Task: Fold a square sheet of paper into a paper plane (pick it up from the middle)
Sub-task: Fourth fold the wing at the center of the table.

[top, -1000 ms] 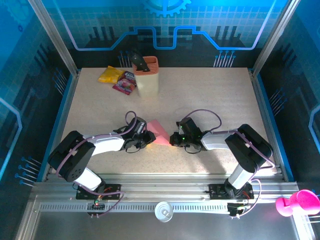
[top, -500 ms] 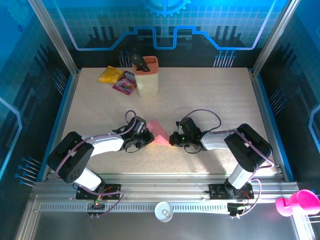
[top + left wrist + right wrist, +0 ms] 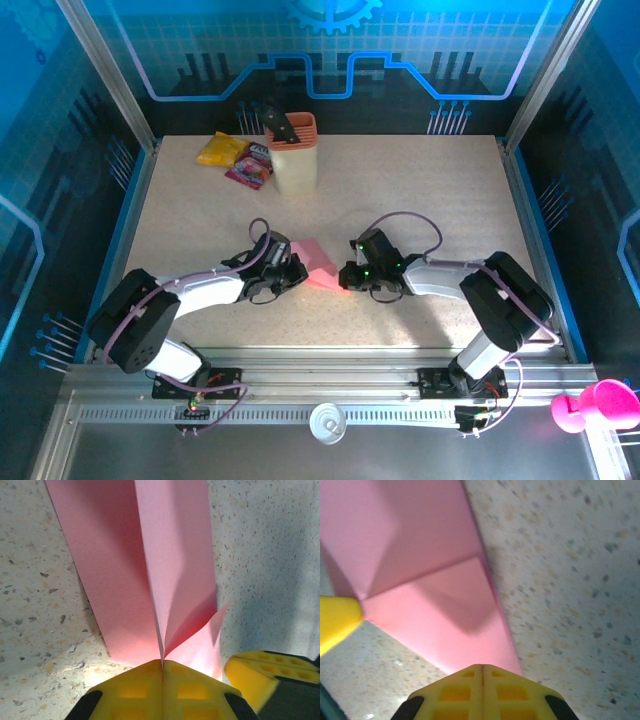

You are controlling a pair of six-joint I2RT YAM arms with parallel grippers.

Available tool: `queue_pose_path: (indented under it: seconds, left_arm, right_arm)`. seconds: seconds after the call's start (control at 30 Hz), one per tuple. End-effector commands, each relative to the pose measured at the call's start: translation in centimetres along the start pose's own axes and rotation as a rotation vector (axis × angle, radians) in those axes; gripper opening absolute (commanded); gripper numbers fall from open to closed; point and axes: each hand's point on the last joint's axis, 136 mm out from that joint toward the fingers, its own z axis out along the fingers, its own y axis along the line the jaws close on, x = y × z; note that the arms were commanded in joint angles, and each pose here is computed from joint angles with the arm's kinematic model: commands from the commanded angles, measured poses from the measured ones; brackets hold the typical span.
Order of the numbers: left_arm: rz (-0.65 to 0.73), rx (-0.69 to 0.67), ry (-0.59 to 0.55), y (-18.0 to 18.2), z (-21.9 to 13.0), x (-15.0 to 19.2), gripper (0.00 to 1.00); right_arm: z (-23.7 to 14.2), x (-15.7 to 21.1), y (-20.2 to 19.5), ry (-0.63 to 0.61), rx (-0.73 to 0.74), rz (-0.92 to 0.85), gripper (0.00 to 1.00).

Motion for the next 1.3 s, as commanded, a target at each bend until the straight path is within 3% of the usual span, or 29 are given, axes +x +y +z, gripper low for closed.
queue_pose_path:
  seconds: [0.0, 0.3, 0.6, 0.83, 1.07, 1.27]
  left_arm:
    - [0.008, -0.009, 0.008, 0.4, -0.4, 0.2, 0.00]
    - [0.011, -0.009, 0.004, 0.1, -0.8, 0.1, 0.00]
    - [0.011, 0.009, -0.002, -0.6, -1.2, -0.1, 0.00]
    - [-0.025, 0.014, 0.010, -0.7, -1.4, 0.2, 0.00]
    - [-0.072, -0.018, 0.019, -0.8, -2.0, 0.2, 0.00]
    - [-0.117, -0.046, 0.031, -0.8, -2.6, 0.3, 0.00]
  right_arm:
    - [-1.0, -1.0, 2.4, 0.005, -0.040, -0.062, 0.00]
    - [2.2, -1.3, 4.7, 0.064, -0.079, -0.085, 0.00]
    - [5.5, 0.4, 2.8, 0.127, -0.067, -0.040, 0.00]
    - [3.5, 0.0, 3.9, 0.127, -0.100, -0.097, 0.00]
    - [-0.2, -0.5, 4.1, 0.037, -0.082, -0.214, 0.16]
    - [-1.0, 0.6, 3.5, 0.018, -0.026, -0.356, 0.25]
